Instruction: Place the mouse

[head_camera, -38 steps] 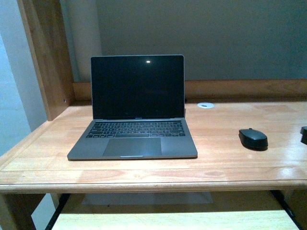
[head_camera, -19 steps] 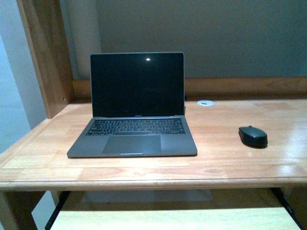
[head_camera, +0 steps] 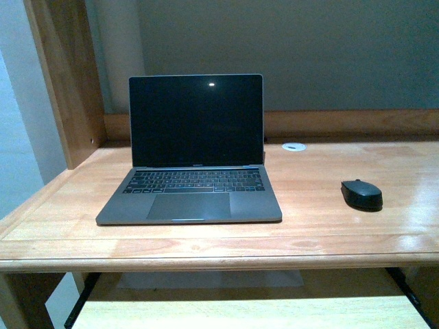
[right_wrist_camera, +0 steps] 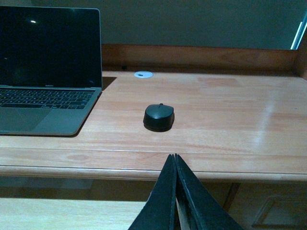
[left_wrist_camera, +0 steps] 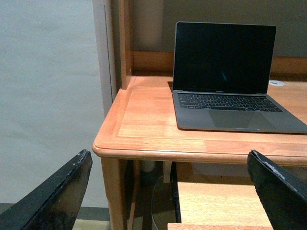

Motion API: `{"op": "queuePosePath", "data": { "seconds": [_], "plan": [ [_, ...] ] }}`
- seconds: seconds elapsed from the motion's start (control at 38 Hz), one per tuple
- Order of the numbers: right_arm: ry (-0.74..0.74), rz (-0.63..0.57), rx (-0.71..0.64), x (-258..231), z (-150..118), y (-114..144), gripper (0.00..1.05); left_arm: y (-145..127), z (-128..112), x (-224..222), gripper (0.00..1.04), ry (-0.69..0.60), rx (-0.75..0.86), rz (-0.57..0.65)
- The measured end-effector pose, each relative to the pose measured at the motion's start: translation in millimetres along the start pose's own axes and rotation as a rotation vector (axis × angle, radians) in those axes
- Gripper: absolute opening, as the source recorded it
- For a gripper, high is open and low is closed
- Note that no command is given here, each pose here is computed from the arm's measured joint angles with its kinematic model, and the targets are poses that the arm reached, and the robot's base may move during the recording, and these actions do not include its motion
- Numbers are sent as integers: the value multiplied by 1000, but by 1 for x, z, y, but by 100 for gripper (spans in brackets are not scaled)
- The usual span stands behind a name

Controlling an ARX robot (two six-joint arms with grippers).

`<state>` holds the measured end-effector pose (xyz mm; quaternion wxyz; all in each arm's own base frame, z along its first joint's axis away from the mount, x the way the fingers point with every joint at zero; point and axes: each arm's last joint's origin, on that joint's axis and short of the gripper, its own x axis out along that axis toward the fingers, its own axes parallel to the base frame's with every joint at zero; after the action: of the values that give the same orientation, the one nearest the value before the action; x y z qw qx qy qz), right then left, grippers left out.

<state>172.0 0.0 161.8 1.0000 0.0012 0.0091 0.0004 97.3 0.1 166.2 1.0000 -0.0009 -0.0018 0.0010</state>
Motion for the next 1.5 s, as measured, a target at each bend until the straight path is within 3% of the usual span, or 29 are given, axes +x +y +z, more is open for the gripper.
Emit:
{"op": "queuePosePath", "data": {
  "seconds": [1.5],
  "plan": [
    [-22,0,-1,-75,5,0,2,0,0,0,98,-2,0,1]
  ]
}}
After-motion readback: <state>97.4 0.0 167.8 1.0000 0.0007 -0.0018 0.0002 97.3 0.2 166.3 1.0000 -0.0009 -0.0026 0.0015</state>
